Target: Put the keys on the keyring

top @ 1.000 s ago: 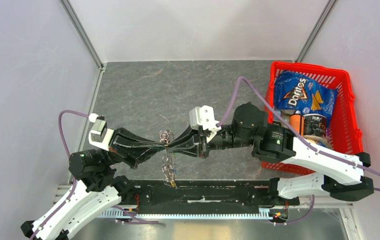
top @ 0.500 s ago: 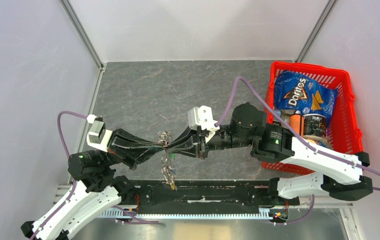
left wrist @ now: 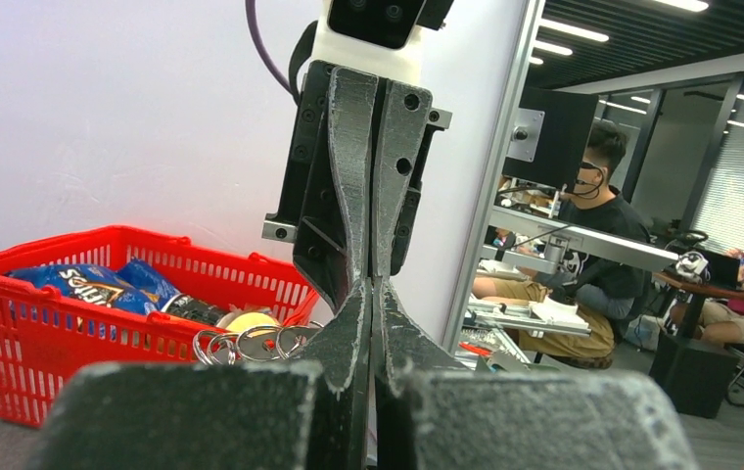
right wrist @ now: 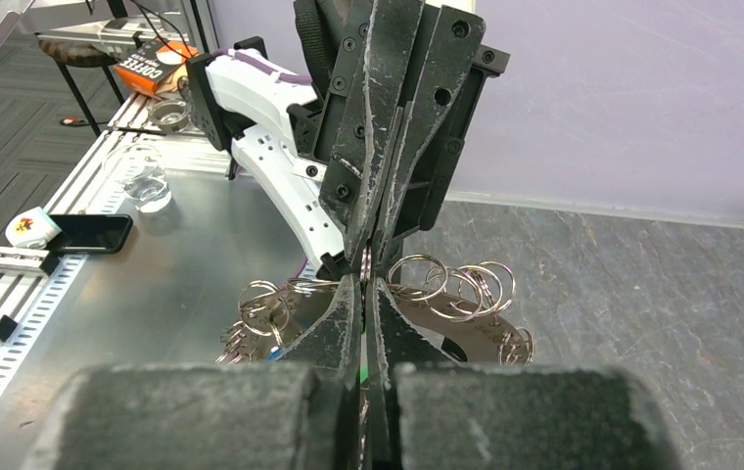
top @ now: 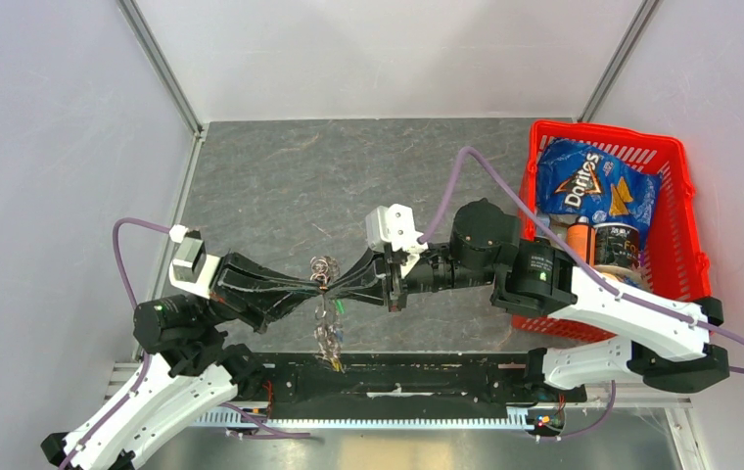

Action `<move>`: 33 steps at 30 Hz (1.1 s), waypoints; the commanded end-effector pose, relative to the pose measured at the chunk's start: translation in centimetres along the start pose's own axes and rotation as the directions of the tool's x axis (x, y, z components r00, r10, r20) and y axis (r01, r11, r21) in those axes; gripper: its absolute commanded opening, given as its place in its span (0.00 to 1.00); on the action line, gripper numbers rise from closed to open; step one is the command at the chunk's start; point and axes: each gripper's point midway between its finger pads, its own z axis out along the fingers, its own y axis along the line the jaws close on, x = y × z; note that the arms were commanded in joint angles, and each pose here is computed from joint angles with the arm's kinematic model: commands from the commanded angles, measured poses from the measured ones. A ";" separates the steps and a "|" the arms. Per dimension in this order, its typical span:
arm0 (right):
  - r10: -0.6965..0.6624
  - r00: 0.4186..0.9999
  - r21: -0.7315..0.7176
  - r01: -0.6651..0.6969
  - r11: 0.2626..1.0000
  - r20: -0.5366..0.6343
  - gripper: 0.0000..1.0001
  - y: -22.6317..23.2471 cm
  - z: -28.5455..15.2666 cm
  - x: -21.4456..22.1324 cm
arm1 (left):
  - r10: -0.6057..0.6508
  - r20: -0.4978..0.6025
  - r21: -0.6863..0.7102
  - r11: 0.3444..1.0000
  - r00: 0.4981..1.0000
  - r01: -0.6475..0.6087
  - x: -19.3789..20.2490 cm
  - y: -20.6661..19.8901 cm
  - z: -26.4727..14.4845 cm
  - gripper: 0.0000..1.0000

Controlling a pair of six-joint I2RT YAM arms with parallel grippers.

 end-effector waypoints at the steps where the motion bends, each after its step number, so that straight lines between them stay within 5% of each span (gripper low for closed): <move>1: 0.016 1.000 -0.026 -0.017 1.000 -0.026 0.00 0.5 -0.5 -1.1 | -0.022 0.026 0.033 0.999 0.999 0.021 -1.4 -1.3 0.4 0.02; 3: 0.029 0.998 -0.038 -0.031 0.999 -0.054 0.00 0.9 -1.0 -0.9 | -0.058 -0.036 0.036 0.998 0.998 0.060 -0.6 -1.4 0.4 0.03; 13: 0.132 0.971 -0.085 -0.151 0.985 -0.197 0.00 3.1 -3.1 3.1 | -0.063 -0.234 -0.076 0.996 0.970 0.047 2.0 -1.1 -1.5 0.41; 25: 0.320 0.874 -0.122 -0.386 0.914 -0.364 0.00 4.6 -2.0 8.2 | -0.130 -0.503 -0.109 0.990 0.855 0.087 7.3 -0.3 -4.2 0.50; 33: 0.384 0.836 -0.074 -0.445 0.893 -0.393 0.00 4.0 -1.5 10.2 | -0.186 -0.559 -0.153 0.981 0.808 0.120 9.4 0.3 -5.5 0.52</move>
